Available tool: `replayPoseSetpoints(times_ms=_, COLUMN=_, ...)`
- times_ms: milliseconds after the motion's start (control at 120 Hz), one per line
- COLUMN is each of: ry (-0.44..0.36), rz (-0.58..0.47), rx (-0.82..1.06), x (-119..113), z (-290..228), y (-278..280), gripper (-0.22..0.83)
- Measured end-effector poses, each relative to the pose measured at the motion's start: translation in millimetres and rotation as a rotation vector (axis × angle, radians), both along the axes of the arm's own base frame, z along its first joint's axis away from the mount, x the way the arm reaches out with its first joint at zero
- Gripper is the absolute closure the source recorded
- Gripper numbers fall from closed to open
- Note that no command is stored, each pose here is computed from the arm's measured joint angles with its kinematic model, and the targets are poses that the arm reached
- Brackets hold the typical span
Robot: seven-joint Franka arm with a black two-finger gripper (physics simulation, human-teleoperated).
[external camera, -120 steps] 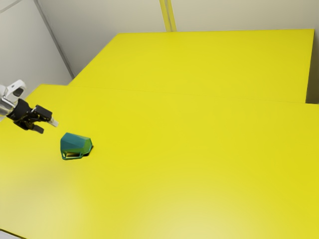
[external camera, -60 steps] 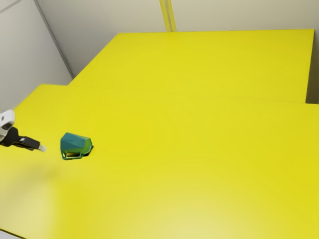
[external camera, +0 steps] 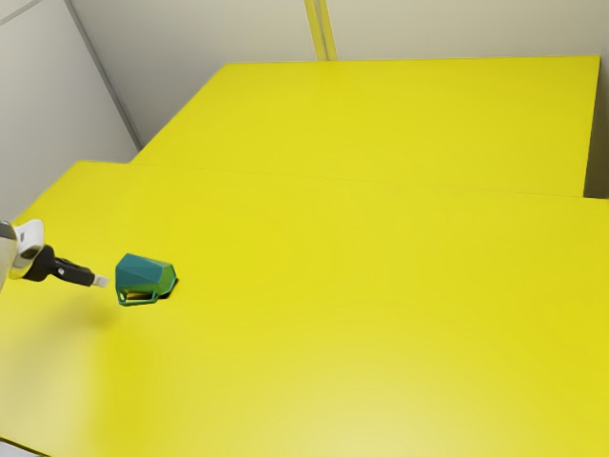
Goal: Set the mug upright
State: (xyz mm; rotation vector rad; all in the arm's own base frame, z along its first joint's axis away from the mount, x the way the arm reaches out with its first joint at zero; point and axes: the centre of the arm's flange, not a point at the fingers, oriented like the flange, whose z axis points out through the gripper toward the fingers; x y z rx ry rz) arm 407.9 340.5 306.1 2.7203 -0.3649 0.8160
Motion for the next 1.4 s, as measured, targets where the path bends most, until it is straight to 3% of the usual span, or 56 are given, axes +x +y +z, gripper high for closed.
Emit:
replayPoseSetpoints(times_ms=375, ry=-0.089, rz=-0.188, rx=0.003, x=12, z=-22, y=-20, gripper=0.0)
replayPoseSetpoints(times_ms=1267, ry=-0.316, rz=-0.406, rx=-0.023, x=13, z=-44, y=-35, gripper=0.0)
replayPoseSetpoints(times_ms=1400, ry=-0.351, rz=-0.411, rx=-0.035, x=14, z=-45, y=-39, gripper=0.15)
